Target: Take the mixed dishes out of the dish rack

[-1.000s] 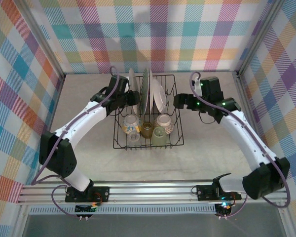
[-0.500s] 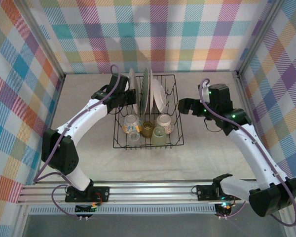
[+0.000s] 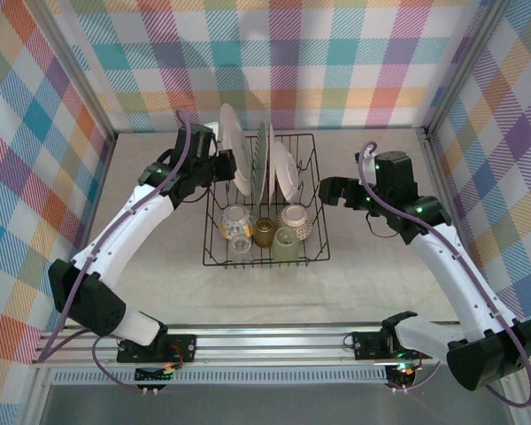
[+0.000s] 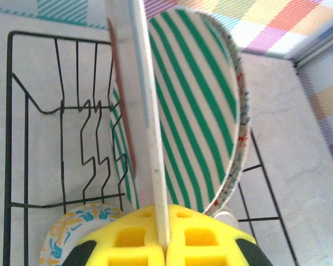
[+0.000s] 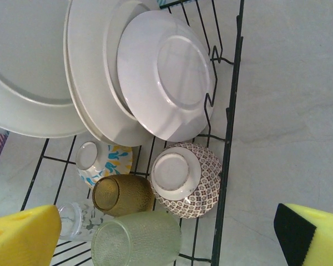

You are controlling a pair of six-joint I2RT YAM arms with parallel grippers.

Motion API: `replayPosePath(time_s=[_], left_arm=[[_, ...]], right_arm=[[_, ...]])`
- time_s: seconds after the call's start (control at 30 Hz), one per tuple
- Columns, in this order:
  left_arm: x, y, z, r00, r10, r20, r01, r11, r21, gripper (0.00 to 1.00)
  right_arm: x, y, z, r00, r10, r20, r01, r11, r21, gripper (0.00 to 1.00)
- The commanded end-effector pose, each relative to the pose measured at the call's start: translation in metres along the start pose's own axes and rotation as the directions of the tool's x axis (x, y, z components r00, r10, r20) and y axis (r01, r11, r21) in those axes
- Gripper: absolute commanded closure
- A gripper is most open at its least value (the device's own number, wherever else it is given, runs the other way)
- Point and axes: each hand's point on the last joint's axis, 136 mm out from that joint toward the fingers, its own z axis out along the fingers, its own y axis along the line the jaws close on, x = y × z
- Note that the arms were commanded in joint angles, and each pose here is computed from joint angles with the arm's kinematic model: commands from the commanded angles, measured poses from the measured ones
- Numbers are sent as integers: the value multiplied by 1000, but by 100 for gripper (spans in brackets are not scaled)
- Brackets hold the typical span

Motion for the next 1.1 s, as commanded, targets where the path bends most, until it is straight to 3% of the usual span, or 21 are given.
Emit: replayPosePath(time_s=[0.0, 0.2, 0.4, 0.5, 0.63, 0.67, 0.8, 0.97, 1.07], left_arm=[[-34, -23, -48, 991, 30, 129, -41, 996, 84, 100], [-42, -33, -97, 962, 144, 233, -172, 980, 104, 100], [-49, -49, -141, 849, 352, 394, -411, 909, 74, 100], [-44, -64, -154, 748, 475, 464, -554, 832, 41, 100], [-30, -80, -155, 576, 656, 488, -728, 683, -58, 100], [-33, -87, -158, 513, 688, 514, -759, 643, -103, 100], [-33, -96, -156, 355, 783, 510, -803, 536, -263, 100], [-27, -106, -142, 130, 907, 401, -802, 334, -495, 100], [-23, -117, -140, 36, 926, 377, -767, 267, -584, 100]], right_arm=[[-14, 2, -12, 1000, -6, 16, 6, 1000, 21, 1], [-24, 15, -29, 998, 57, -3, -57, 998, -1, 1], [-34, 34, -46, 994, 105, -14, -106, 993, -57, 1], [-41, 43, -57, 992, 126, -14, -126, 989, -81, 1], [-50, 56, -71, 988, 155, -12, -155, 980, -128, 1], [-52, 60, -75, 987, 163, -7, -162, 976, -143, 1], [-64, 74, -95, 980, 198, 27, -189, 961, -200, 1], [-75, 94, -118, 969, 242, 45, -218, 929, -301, 1], [-79, 106, -122, 964, 264, 27, -237, 903, -360, 1]])
